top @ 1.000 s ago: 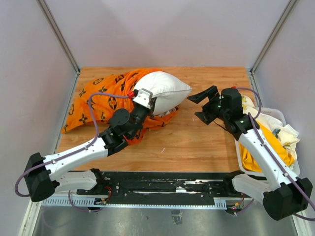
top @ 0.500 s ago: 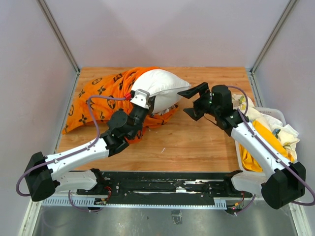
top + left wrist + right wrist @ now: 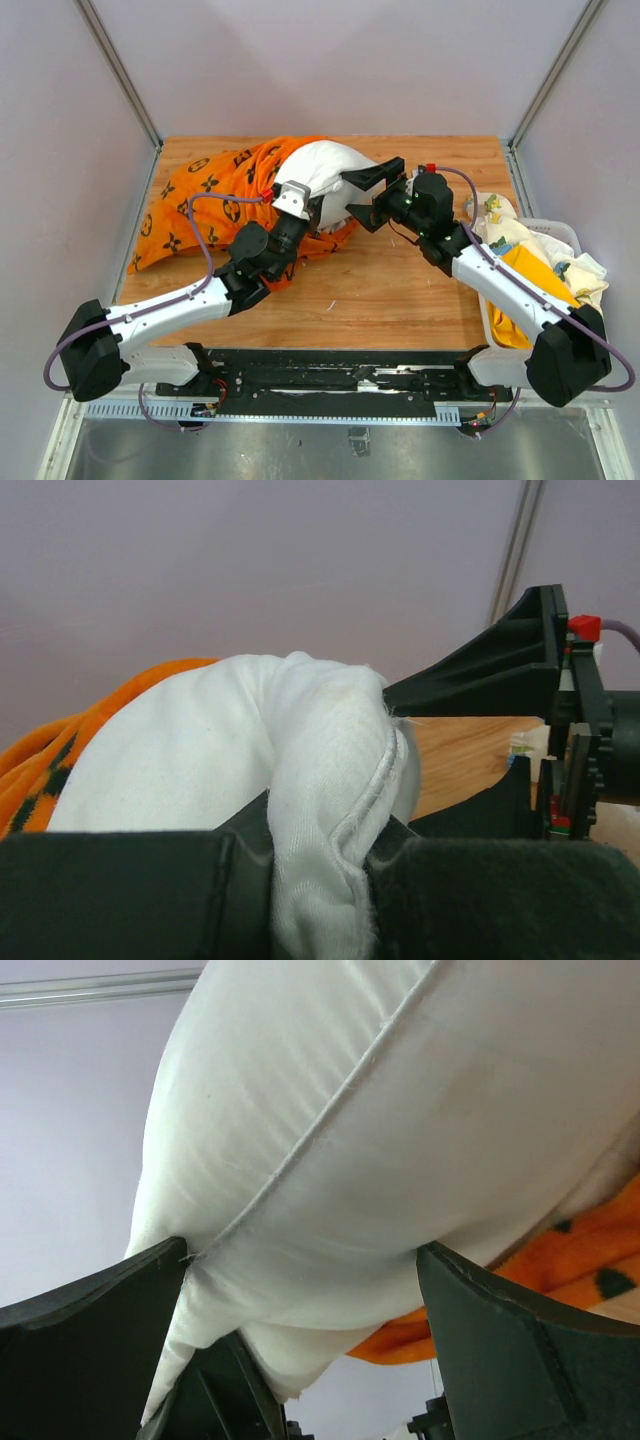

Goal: Remove the pillowcase from the pillow
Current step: Remove the pillow from the pillowcase.

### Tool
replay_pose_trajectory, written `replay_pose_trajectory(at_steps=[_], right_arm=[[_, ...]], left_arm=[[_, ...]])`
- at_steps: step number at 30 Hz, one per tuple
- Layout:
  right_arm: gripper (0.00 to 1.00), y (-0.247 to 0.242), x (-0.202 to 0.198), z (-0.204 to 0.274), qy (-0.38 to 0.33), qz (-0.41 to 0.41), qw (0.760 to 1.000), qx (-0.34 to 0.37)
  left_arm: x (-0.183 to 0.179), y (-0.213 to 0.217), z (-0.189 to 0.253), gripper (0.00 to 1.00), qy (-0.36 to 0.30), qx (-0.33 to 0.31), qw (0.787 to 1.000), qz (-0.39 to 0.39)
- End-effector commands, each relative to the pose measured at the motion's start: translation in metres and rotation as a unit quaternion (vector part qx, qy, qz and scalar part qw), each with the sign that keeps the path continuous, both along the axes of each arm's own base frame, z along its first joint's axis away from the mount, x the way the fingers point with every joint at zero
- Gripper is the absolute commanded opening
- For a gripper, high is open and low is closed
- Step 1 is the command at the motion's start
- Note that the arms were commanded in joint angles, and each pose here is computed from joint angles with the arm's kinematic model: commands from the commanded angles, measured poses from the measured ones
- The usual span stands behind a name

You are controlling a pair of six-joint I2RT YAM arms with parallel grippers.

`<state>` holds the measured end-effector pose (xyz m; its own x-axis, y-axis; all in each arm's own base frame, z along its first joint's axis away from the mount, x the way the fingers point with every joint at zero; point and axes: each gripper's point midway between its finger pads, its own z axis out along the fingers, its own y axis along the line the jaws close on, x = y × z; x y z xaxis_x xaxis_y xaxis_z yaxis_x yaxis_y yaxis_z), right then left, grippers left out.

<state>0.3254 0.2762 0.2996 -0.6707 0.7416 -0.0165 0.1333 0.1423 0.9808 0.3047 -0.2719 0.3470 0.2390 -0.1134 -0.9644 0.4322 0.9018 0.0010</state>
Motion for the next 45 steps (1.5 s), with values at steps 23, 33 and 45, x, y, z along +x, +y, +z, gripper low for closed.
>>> replay_pose_trajectory(at_steps=[23,33,45], right_arm=[[0.98,0.029,-0.010,0.042,-0.102,0.020,0.995,0.005],[0.97,0.048,-0.059,-0.011,-0.118,0.077,0.978,-0.154],[0.01,0.066,-0.098,-0.061,-0.242,0.232,0.898,-0.285]], left_arm=[[-0.034,-0.061,-0.054,0.00,0.029,-0.001,0.984,-0.177],[-0.046,-0.066,-0.090,0.00,0.025,0.040,0.986,-0.162],[-0.073,-0.035,-0.092,0.23,0.011,0.027,0.983,-0.182]])
